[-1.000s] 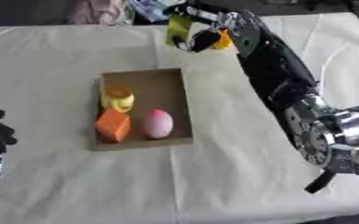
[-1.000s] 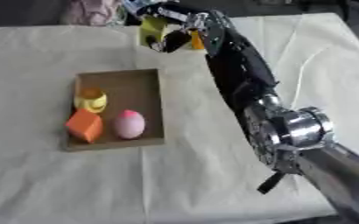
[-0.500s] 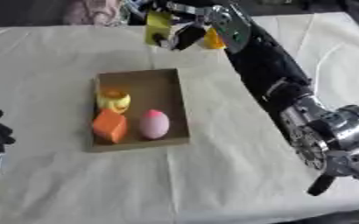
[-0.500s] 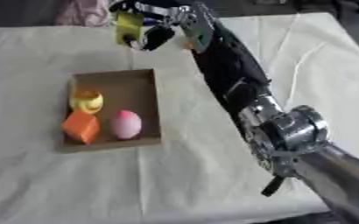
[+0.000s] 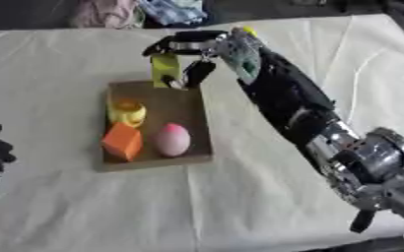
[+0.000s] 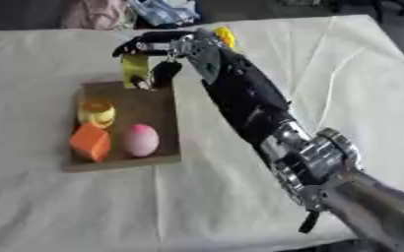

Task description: Pick up objects on the table and place them in the box.

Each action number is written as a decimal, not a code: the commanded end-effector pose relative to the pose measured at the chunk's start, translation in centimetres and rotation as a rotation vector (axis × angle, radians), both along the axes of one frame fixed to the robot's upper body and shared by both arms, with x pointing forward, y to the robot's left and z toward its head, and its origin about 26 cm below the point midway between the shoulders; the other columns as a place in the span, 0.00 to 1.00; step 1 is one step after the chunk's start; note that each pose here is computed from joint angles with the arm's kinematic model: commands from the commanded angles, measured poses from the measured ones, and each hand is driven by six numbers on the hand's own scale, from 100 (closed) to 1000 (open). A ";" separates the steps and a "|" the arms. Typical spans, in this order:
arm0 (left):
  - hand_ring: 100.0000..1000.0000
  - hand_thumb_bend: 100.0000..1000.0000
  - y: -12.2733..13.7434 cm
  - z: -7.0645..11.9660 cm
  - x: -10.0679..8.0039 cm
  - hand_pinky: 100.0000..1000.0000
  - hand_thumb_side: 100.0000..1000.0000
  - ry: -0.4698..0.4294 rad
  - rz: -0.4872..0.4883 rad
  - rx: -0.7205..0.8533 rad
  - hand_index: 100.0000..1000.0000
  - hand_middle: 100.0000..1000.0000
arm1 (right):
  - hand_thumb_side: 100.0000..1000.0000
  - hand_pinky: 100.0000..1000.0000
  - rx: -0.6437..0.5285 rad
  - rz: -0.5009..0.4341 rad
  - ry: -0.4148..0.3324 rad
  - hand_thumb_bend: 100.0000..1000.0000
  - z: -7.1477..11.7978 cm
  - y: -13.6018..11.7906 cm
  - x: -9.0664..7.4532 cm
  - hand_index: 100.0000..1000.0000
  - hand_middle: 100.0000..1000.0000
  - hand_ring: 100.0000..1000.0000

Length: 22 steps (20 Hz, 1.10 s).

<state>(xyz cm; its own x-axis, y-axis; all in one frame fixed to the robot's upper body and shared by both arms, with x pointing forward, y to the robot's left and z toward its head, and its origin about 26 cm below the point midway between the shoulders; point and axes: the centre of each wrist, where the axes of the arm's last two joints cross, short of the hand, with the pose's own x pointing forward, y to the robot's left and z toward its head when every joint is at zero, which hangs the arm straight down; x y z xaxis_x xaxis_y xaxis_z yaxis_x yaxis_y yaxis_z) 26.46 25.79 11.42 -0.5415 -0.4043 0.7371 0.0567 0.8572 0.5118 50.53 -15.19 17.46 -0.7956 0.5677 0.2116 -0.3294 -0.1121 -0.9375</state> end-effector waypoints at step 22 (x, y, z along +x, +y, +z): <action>0.51 0.00 0.0 0.4 -0.1 0.65 0.58 -0.011 0.005 0.002 0.79 0.51 | 0.12 0.98 0.402 -0.149 -0.288 0.00 8.9 -7.9 1.0 1.00 0.96 0.95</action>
<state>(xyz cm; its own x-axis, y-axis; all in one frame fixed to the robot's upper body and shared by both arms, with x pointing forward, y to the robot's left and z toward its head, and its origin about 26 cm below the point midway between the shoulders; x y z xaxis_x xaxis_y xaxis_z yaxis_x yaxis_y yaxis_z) 26.46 25.78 11.39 -0.5343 -0.4056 0.7416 0.0513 0.8602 0.5074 51.48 -22.55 24.61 -0.7692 0.5845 0.2582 -0.0870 0.3045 -0.9485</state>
